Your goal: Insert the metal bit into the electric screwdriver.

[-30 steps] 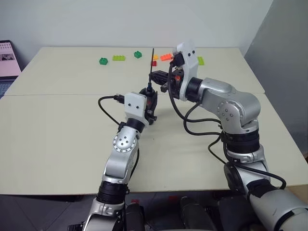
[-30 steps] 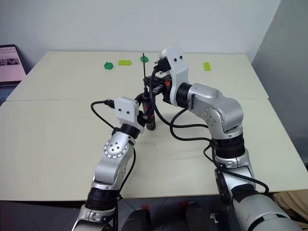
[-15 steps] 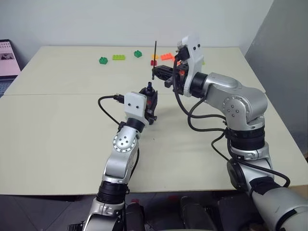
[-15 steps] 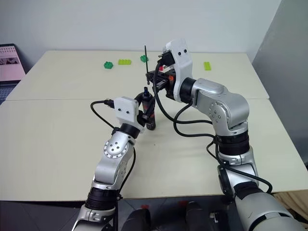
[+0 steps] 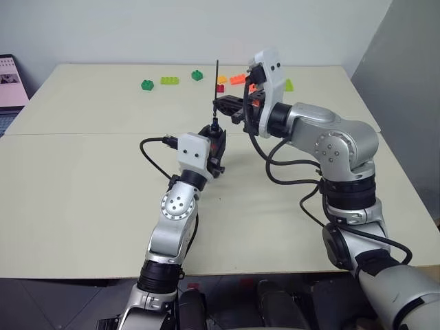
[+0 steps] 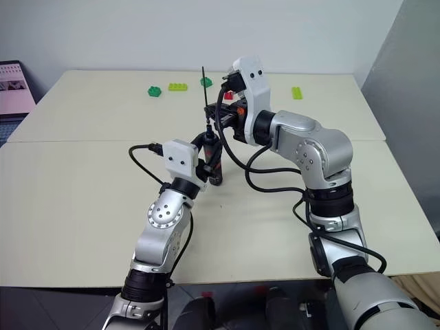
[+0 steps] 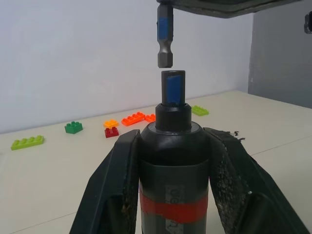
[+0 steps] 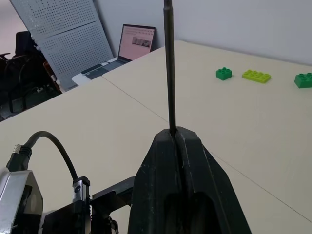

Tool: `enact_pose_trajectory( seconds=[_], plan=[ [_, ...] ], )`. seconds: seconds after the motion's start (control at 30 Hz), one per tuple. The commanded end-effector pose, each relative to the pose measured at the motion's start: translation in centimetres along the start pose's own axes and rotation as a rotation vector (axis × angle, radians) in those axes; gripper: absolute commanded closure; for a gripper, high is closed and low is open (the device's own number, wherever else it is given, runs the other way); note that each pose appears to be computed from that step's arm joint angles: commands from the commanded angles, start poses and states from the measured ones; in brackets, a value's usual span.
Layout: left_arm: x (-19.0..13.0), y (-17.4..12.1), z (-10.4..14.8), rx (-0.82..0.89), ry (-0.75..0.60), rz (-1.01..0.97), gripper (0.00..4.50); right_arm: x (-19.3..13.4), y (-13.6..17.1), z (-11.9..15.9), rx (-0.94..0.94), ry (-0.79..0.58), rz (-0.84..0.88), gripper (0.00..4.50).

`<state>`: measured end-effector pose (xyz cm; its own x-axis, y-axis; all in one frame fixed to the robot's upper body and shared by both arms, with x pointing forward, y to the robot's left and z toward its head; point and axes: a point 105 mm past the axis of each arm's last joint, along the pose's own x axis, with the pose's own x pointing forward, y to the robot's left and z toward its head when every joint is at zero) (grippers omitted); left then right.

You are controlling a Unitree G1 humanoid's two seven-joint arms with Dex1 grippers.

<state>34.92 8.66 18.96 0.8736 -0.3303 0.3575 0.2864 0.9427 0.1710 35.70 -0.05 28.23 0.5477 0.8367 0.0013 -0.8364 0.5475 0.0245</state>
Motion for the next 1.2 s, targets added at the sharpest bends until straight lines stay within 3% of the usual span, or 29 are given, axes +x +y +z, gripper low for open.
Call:
enact_pose_trajectory(
  seconds=[0.03,0.37,1.2],
  plan=[
    [-0.3,0.6,0.0,0.036,0.001,0.020,2.87,-0.3,0.8,1.9,-0.028,-0.059,0.030,4.50],
    [-0.4,0.7,-0.2,0.036,0.010,0.026,2.87,-0.8,1.0,2.7,-0.026,-0.079,0.036,4.50],
    [-0.4,0.8,-0.2,0.039,0.014,0.025,2.87,-0.8,0.8,1.0,-0.057,-0.035,0.028,4.50]
  ],
)
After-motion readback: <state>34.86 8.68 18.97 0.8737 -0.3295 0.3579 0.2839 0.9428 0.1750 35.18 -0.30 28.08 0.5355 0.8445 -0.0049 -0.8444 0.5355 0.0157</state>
